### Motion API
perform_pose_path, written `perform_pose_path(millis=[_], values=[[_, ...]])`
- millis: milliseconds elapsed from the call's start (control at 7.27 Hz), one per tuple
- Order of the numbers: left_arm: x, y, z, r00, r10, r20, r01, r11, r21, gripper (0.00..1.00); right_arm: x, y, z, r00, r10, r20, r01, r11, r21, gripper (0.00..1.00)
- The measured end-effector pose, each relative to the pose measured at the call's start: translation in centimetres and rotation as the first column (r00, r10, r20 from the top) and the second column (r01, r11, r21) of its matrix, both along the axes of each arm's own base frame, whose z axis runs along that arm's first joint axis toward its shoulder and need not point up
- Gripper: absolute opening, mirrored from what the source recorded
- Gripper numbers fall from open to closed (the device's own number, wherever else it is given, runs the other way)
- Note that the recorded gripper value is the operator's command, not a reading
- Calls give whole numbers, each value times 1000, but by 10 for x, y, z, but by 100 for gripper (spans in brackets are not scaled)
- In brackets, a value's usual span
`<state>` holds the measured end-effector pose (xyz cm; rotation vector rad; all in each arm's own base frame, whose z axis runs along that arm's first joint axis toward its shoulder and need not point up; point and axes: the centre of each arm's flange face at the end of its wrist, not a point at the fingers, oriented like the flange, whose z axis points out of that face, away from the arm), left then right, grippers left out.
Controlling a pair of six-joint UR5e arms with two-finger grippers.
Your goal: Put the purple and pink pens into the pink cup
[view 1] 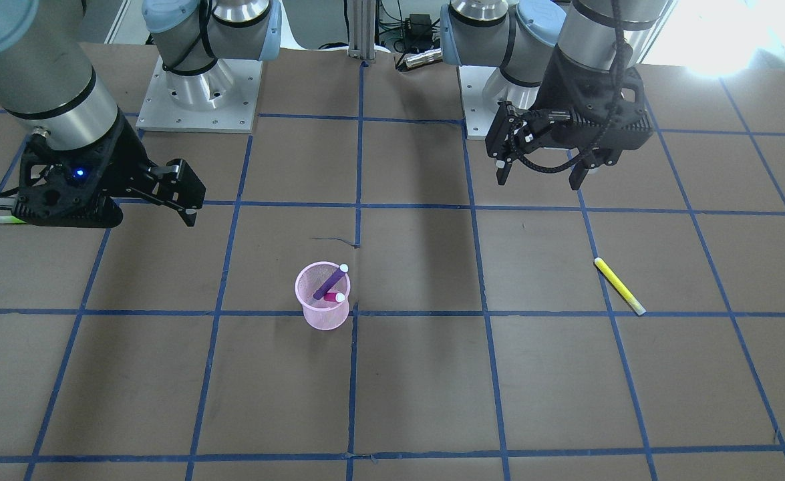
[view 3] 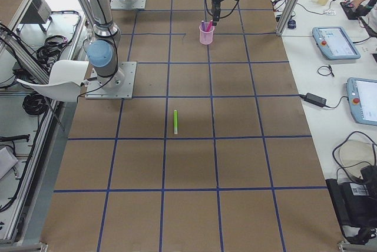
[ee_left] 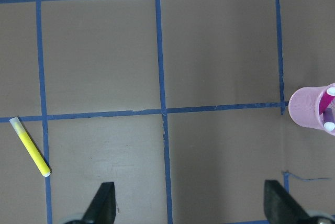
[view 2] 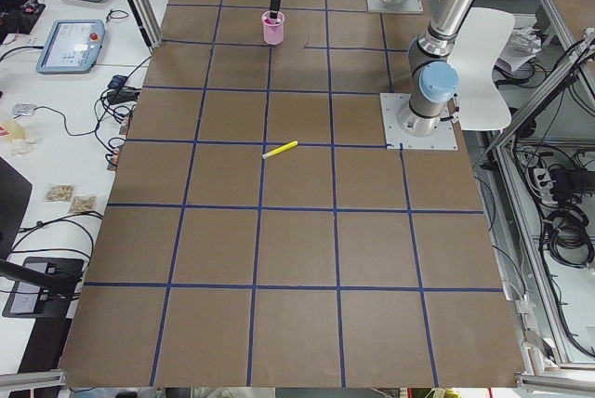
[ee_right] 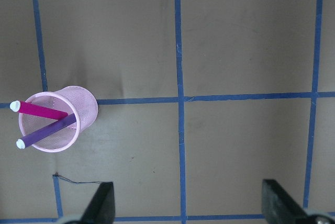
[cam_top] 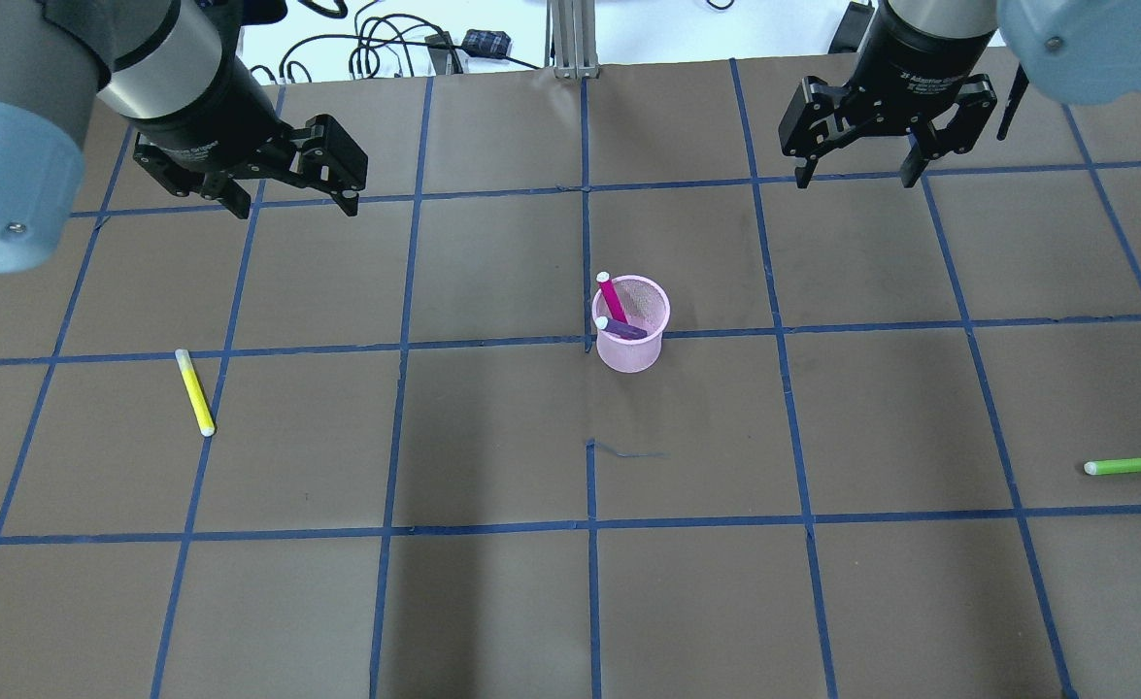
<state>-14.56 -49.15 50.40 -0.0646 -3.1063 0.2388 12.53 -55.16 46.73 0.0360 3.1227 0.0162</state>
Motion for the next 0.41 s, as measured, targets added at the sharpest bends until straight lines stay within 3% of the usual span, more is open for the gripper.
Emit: perform_pose_path(millis=[413], values=[[1,1,1,1000,-16,4,16,1000,-2,100,4,10,1,1000,0,2,0,1000,20,100]])
